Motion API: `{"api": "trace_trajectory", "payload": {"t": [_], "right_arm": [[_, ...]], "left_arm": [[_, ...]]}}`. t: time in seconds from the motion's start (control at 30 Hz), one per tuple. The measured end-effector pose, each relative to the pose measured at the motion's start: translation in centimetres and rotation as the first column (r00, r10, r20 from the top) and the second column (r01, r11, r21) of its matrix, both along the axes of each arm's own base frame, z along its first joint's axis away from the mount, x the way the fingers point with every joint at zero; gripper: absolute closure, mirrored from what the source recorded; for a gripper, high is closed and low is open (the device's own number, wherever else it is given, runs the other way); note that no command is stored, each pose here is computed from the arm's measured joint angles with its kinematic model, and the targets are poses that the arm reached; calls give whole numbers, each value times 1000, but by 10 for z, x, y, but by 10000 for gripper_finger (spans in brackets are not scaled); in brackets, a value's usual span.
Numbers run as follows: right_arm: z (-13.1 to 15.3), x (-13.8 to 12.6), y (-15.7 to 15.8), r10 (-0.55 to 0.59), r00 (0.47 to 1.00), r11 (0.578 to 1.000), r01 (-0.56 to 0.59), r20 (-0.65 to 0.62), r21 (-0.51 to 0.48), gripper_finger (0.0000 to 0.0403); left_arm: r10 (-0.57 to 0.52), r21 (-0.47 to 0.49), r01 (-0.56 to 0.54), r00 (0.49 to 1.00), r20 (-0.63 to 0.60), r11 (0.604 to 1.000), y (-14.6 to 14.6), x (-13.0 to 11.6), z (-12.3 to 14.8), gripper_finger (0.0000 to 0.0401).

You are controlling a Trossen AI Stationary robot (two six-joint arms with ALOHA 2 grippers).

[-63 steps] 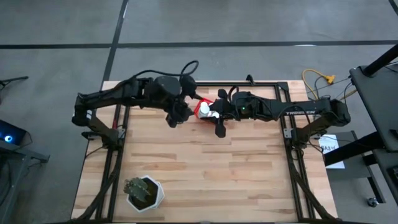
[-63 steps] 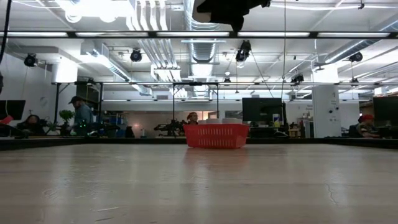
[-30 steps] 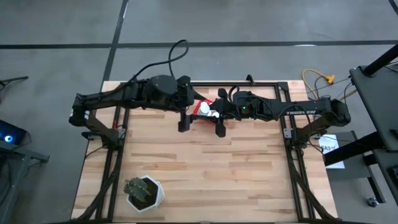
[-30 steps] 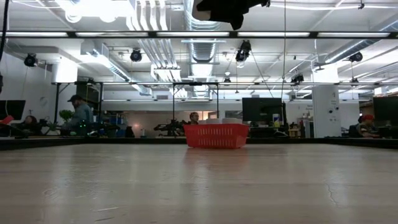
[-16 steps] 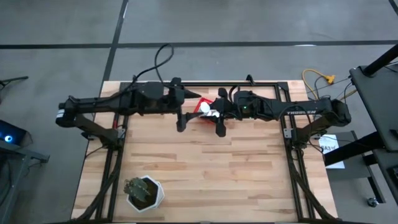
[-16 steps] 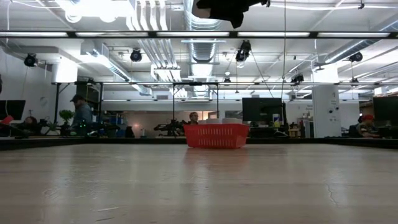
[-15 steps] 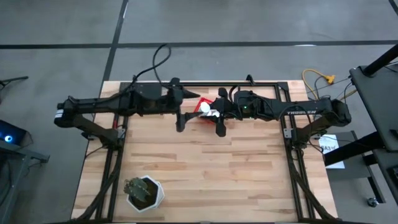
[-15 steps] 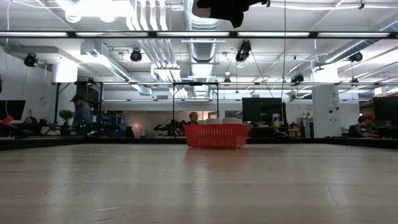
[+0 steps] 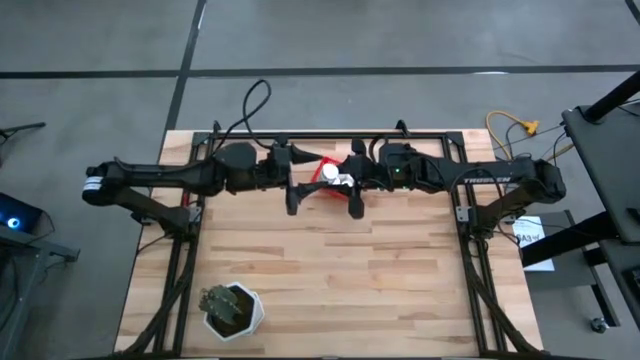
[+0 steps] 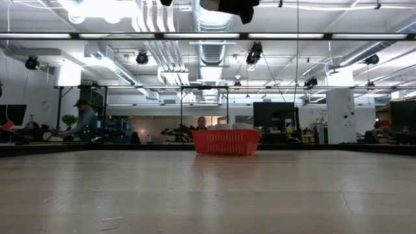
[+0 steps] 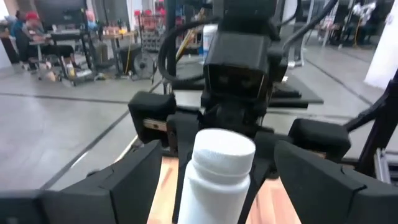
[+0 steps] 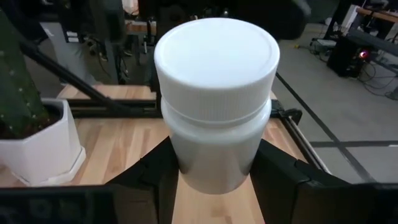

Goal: Pick and place pill bottles into a basket
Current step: Put the white pill bottle into the red bin

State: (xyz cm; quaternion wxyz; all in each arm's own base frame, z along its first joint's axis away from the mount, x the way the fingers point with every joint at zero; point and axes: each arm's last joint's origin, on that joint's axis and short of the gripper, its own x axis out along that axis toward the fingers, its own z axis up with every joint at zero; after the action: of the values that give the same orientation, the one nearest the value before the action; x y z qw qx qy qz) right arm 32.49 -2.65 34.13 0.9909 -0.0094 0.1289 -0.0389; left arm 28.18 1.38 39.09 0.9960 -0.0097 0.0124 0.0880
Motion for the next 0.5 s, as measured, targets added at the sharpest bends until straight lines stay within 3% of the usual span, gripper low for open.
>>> {"api": "trace_trajectory", "payload": {"t": [0.5], "right_arm": [[9,0,0,3,1000,1000,-3,3,-9,251]], "left_arm": [[-22,1,21,999,28,1000,0,18,-3,109]]}}
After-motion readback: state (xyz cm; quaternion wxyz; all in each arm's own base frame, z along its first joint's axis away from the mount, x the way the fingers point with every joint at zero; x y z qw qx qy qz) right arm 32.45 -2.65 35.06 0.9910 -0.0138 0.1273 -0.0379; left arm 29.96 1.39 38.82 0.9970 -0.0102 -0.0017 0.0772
